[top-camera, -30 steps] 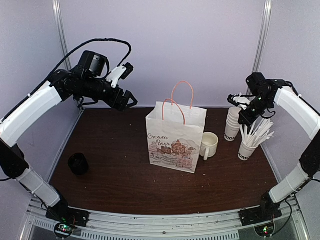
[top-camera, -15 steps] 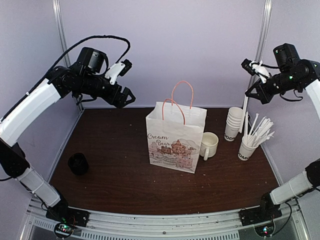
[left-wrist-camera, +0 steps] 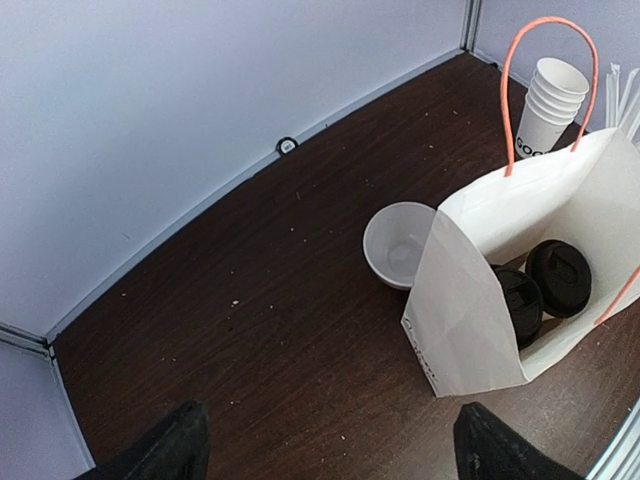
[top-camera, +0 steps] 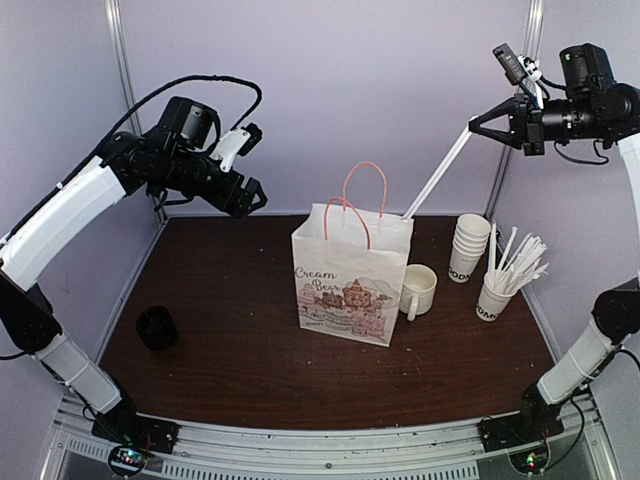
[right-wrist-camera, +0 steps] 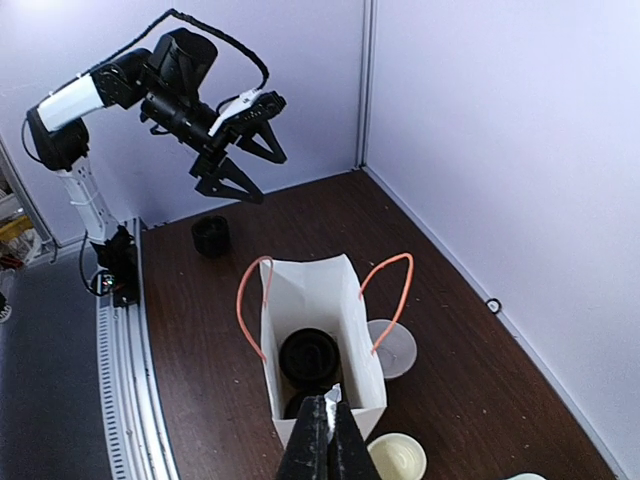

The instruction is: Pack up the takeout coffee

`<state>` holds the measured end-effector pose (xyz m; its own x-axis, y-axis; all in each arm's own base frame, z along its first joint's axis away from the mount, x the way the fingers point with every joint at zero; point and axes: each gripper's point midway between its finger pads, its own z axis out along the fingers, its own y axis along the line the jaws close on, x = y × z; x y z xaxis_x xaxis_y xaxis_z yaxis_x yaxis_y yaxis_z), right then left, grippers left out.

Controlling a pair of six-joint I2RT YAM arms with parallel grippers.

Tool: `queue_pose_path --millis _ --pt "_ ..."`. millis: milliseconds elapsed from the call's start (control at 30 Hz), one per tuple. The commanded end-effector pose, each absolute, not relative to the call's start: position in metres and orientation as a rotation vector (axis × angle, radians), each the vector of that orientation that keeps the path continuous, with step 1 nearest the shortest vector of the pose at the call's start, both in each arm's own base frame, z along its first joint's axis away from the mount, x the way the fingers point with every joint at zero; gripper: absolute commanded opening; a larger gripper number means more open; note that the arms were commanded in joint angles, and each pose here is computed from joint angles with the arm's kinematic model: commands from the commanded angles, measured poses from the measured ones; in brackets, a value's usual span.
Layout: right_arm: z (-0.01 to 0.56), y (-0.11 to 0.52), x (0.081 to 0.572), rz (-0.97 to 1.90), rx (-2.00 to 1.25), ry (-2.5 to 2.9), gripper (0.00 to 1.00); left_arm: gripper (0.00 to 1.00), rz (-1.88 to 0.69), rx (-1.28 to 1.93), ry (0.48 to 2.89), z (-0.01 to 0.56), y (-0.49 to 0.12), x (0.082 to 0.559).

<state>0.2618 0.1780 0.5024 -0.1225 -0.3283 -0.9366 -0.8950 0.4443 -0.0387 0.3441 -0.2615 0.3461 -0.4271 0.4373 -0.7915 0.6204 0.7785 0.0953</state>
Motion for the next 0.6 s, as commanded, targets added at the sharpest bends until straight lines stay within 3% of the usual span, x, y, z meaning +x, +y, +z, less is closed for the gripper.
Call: queue_pose_path --millis 0,200,233,267,400,467,567 --pt "0.519 0.199 0.254 0.898 -1.097 1.591 0.0 0.88 -0.257 0.734 2.07 0.356 -0.253 0.345" --pt "0.472 0.234 0.294 0.856 -1.111 1.748 0.0 0.88 -0.259 0.732 2.073 0.356 -0.253 0.344" --pt "0.459 0.24 0.304 0.843 -1.1 1.798 0.04 0.88 -0.26 0.733 2.074 0.355 -0.254 0.345" --pt "0.448 0.245 0.311 0.845 -1.1 1.837 0.17 0.88 -0.262 0.736 2.073 0.355 -0.254 0.344" --pt "0.423 0.25 0.319 0.868 -1.131 1.915 0.51 0.89 -0.253 0.742 2.073 0.354 -0.253 0.344" --pt "0.427 0.237 0.318 0.801 -1.122 1.912 0.59 0.89 -0.243 0.747 2.072 0.353 -0.251 0.343" --pt "0.435 0.207 0.323 0.704 -1.049 1.916 0.61 0.89 -0.225 0.758 2.069 0.351 -0.25 0.344"
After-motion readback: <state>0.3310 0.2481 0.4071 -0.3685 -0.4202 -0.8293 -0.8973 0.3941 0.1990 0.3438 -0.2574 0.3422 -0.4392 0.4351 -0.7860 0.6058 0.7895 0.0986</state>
